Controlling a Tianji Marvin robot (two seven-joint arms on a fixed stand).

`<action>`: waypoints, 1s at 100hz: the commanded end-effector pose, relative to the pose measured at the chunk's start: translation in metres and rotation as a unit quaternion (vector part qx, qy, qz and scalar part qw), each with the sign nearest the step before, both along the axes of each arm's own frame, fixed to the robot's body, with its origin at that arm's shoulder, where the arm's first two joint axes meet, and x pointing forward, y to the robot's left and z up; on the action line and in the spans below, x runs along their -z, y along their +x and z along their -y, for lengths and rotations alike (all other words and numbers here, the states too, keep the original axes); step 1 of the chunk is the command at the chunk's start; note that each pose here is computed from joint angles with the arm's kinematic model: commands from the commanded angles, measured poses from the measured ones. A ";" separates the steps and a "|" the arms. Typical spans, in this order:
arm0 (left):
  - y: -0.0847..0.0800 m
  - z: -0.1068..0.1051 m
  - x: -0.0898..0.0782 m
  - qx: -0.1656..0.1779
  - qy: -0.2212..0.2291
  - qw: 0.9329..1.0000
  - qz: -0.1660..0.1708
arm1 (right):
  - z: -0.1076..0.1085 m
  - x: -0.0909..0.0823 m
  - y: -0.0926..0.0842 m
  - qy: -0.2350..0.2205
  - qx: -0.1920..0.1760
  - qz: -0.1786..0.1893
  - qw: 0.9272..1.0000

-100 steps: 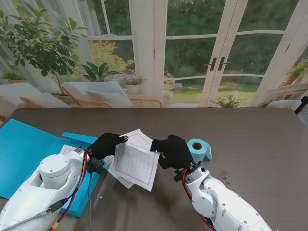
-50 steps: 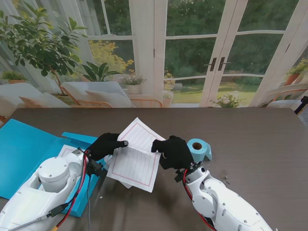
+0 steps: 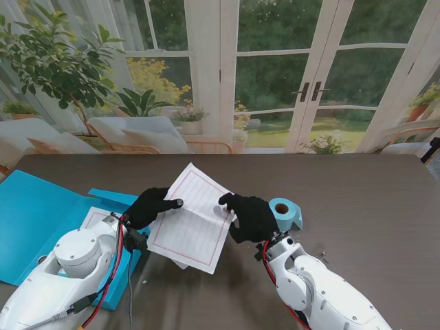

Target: Peel a label from the label roll, stick it on the side of the file box and file the documents

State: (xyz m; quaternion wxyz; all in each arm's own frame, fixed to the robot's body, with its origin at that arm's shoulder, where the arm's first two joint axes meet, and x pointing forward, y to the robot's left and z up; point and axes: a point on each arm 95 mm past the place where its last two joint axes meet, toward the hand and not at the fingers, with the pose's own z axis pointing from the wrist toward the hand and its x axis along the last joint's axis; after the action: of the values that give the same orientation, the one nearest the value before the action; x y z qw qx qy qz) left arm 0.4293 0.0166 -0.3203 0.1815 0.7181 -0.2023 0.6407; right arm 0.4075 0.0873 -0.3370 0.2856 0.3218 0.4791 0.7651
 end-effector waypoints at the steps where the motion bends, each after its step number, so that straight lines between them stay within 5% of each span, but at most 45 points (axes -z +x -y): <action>1: -0.003 0.003 0.000 0.007 -0.006 1.000 0.002 | 0.000 0.001 -0.002 -0.013 0.005 -0.011 1.000; 63: -0.005 0.000 -0.005 -0.024 -0.035 0.999 0.009 | 0.016 -0.004 0.008 -0.041 0.027 -0.033 0.998; 100: -0.007 -0.022 -0.027 -0.040 -0.029 0.998 0.028 | 0.025 -0.012 0.015 -0.036 0.053 -0.035 0.997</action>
State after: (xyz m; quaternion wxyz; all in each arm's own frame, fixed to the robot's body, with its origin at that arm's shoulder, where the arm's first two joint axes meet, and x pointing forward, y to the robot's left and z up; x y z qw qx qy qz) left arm 0.4235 0.0335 -0.3019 0.1714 0.7063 -0.1508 0.6701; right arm 0.4240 0.0615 -0.3251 0.3231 0.3603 0.4953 0.7215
